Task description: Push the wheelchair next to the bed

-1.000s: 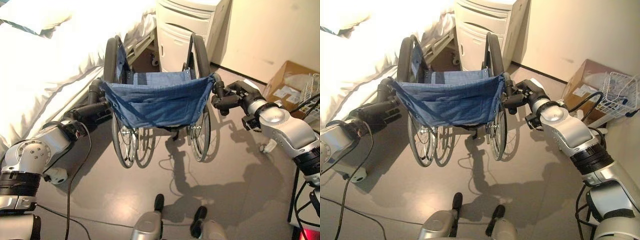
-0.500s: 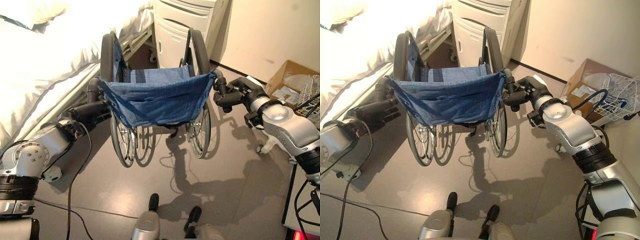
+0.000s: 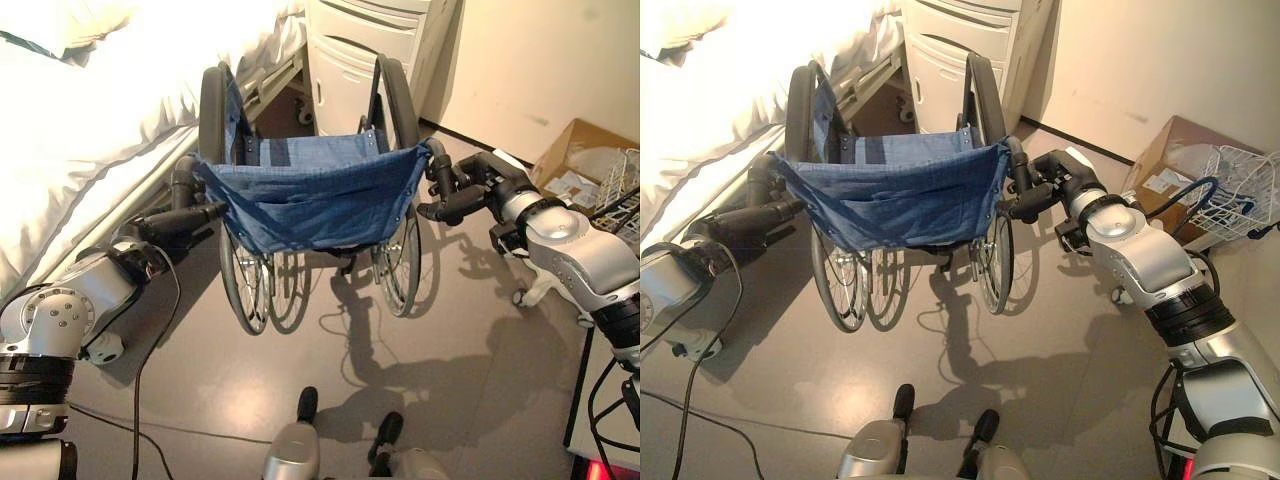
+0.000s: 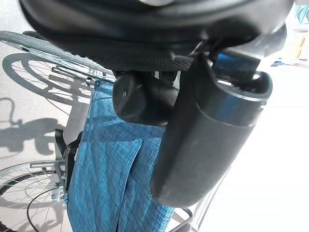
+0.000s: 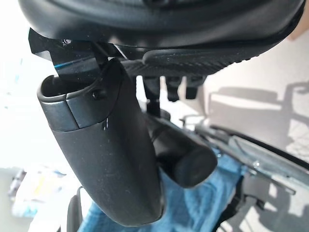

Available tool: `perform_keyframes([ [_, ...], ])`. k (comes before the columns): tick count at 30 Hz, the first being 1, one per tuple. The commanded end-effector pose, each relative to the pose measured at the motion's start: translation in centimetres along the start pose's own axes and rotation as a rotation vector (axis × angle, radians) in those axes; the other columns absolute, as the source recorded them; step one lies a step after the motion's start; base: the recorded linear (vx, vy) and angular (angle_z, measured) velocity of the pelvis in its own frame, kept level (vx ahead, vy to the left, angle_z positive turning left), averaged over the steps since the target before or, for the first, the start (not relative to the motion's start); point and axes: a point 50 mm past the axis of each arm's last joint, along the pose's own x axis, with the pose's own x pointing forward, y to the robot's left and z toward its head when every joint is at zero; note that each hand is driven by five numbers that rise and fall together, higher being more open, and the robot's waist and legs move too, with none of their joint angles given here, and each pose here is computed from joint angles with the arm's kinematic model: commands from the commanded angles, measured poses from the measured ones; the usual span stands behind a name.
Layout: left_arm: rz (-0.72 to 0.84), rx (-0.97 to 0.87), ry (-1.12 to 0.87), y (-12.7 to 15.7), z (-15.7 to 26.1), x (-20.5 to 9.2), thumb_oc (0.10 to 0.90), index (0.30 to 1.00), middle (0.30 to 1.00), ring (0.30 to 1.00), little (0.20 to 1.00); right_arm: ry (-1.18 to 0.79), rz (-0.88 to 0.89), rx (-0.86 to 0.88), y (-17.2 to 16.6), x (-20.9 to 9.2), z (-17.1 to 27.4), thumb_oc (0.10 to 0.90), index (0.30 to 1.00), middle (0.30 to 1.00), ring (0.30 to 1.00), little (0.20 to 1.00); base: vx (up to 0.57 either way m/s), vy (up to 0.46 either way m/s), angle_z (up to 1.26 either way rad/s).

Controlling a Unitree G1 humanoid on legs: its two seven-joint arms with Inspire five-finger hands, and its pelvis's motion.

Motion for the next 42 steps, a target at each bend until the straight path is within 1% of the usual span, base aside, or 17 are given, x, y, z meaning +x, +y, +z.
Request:
perform_keyframes([
  [1,0.106,-0.038,-0.385,2.5,7.7,-3.2,0.8,0.9,0.9,0.9,0.9,-0.313,-0.238,-0.056,-4.6,-2.0,6.4,0.8,0.9,0.9,0.9,0.9,0.0,0.0,0.0],
  [6,0.195,-0.007,-0.455,3.7,8.7,-4.0,0.8,0.9,0.9,0.9,0.9,-0.336,-0.334,-0.036,-6.3,-2.9,6.4,0.8,0.9,0.9,0.9,0.9,0.0,0.0,0.0],
  [10,0.327,0.02,-0.542,6.0,10.0,-5.7,0.8,0.9,0.9,0.9,0.9,-0.334,-0.423,-0.024,-8.3,-4.1,5.5,0.8,0.9,0.9,0.9,0.9,0.0,0.0,0.0],
  [14,0.526,0.086,-0.641,9.5,11.5,-9.0,0.8,0.9,0.9,0.9,0.9,-0.315,-0.524,0.003,-10.6,-6.0,3.9,0.8,0.9,0.9,0.9,0.9,0.0,0.0,0.0],
  [17,0.62,0.1,-0.674,11.5,12.1,-11.1,0.8,0.9,0.9,0.9,0.9,-0.308,-0.572,0.019,-11.8,-7.2,3.1,0.8,0.9,0.9,0.9,0.9,0.0,0.0,0.0],
  [18,0.628,0.105,-0.677,11.6,12.1,-11.3,0.8,0.9,0.9,0.9,0.9,-0.308,-0.574,0.023,-11.8,-7.3,2.9,0.8,0.9,0.9,0.9,0.9,0.0,0.0,0.0],
  [20,0.706,0.137,-0.692,12.8,12.5,-12.8,0.8,0.9,0.9,0.9,0.9,-0.302,-0.598,0.034,-12.3,-8.1,2.4,0.8,0.9,0.9,0.9,0.9,0.0,0.0,0.0],
  [21,0.713,0.141,-0.692,12.9,12.5,-12.9,0.8,0.9,0.9,0.9,0.9,-0.302,-0.599,0.036,-12.3,-8.1,2.3,0.8,0.9,0.9,0.9,0.9,0.0,0.0,0.0],
  [22,0.764,0.162,-0.696,13.6,12.7,-13.7,0.8,0.9,0.9,0.9,0.9,-0.298,-0.609,0.042,-12.6,-8.5,2.0,0.8,0.9,0.9,0.9,0.9,0.0,-0.001,0.05],
  [24,0.813,0.186,-0.702,14.2,12.8,-14.5,0.8,0.9,0.9,0.9,0.9,-0.293,-0.623,0.052,-12.9,-8.9,1.6,0.8,0.9,0.9,0.9,0.9,0.0,-0.001,0.12],
  [31,0.945,0.172,-0.721,16.6,12.3,-17.1,0.8,0.9,0.9,0.9,0.9,-0.263,-0.675,0.101,-13.4,-10.0,-0.5,0.8,0.9,0.9,0.9,0.9,0.0,-0.001,0.04],
  [35,0.961,0.132,-0.641,18.1,9.8,-17.4,0.8,0.9,0.9,0.9,0.9,-0.207,-0.7,0.16,-13.1,-10.6,-3.0,0.8,0.9,0.9,0.9,0.9,0.0,0.0,0.0],
  [36,0.959,0.113,-0.607,18.7,8.3,-17.1,0.8,0.9,0.9,0.9,0.9,-0.175,-0.71,0.187,-12.9,-10.7,-4.2,0.8,0.9,0.9,0.9,0.9,0.0,0.0,0.0],
  [37,0.958,0.114,-0.607,18.6,8.2,-17.0,0.8,0.9,0.9,0.9,0.9,-0.173,-0.71,0.186,-12.9,-10.8,-4.3,0.8,0.9,0.9,0.9,0.9,0.0,0.0,0.0],
  [38,0.952,0.086,-0.54,19.3,5.7,-16.4,0.8,0.9,0.9,0.9,0.9,-0.113,-0.718,0.225,-12.4,-11.0,-6.2,0.8,0.9,0.9,0.9,0.9,0.0,0.0,0.0],
  [41,0.932,0.065,-0.456,19.5,2.6,-15.4,0.8,0.9,0.9,0.9,0.9,-0.032,-0.731,0.264,-11.6,-11.3,-8.7,0.8,0.9,0.9,0.9,0.9,-0.01,-0.004,0.0],
  [42,0.922,0.055,-0.373,19.5,-0.3,-14.4,0.8,0.9,0.9,0.9,0.9,0.055,-0.734,0.312,-10.6,-11.5,-11.2,0.8,0.9,0.9,0.9,0.9,0.0,0.0,0.0],
])
